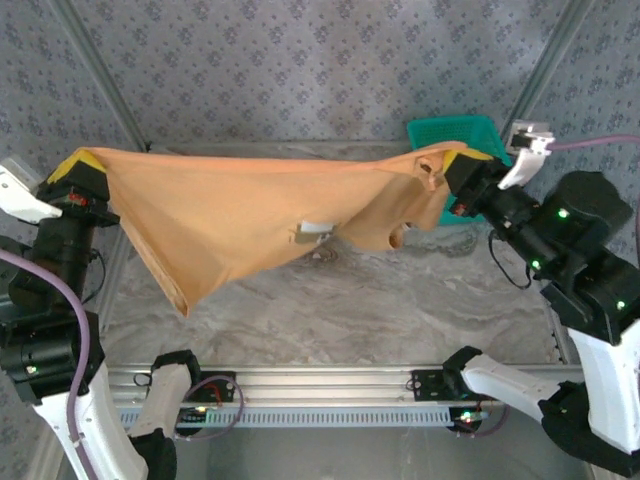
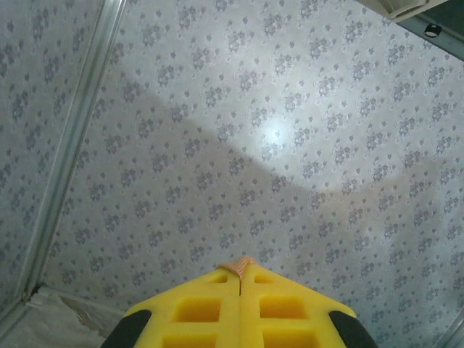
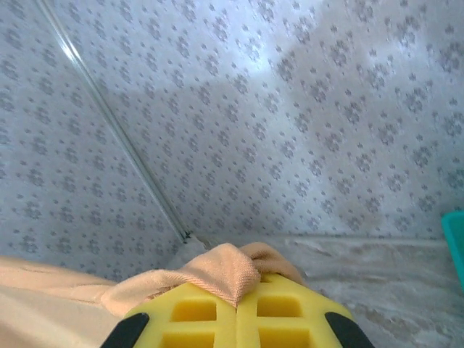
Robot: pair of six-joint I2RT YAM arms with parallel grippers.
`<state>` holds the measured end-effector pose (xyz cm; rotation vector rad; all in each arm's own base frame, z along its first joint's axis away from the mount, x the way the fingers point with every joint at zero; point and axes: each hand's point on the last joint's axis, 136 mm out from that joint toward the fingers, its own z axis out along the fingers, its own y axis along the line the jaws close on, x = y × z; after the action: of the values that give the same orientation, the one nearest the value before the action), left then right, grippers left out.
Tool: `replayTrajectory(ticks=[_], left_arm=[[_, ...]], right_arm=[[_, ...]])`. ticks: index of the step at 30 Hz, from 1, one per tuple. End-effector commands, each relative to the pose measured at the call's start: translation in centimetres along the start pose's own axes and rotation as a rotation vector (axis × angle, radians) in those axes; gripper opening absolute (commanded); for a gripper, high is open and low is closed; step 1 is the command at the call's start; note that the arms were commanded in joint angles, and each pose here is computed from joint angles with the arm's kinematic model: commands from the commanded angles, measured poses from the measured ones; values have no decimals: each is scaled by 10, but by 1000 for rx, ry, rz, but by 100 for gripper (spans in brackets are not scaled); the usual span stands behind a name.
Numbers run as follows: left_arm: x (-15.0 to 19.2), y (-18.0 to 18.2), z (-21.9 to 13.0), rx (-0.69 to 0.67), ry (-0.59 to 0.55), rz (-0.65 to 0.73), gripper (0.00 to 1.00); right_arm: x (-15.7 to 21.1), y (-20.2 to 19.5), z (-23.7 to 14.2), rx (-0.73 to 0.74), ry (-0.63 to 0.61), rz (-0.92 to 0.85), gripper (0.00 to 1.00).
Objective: Fold the inside-out t-shirt
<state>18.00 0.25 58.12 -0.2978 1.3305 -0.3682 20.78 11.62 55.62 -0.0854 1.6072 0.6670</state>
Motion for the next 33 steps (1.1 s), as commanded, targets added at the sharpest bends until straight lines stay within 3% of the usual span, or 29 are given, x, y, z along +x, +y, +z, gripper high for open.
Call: replayTrajectory(ticks=[1,5,8,14,20,21,22,24,25,26,29,33], left_arm=[[-4,10,11,-58,6,53,0],[9,22,39,-77,56,50,0],[52,48,85,-102,179,18,0],[203,137,186,-207,501,-101,0],[357,215,223,-340,773,-236,0],[380,227,227,-369,810,-245,4],[401,238,230,-403,847,-252,23],[435,256,236,-458,916,-249,50],[442,261,244,-474,930,-231,67],[446,266,247,-490,942,-215,75],[444,265,246,-525,955,-162,86],[438,220,217,-473,955,-101,87]], right_arm=[[-6,6,0,-17,4,-63,0],[-13,-8,22,78,-9,-99,0],[-3,-27,61,161,37,-116,0],[61,-117,180,301,247,-5,0],[201,-206,298,374,569,213,0],[231,-220,315,401,627,250,0],[258,-232,331,412,683,292,13],[294,-254,355,453,740,350,52],[305,-261,366,465,748,370,64],[312,-264,372,464,756,382,70],[320,-258,374,462,771,407,79],[330,-245,348,488,815,361,79]])
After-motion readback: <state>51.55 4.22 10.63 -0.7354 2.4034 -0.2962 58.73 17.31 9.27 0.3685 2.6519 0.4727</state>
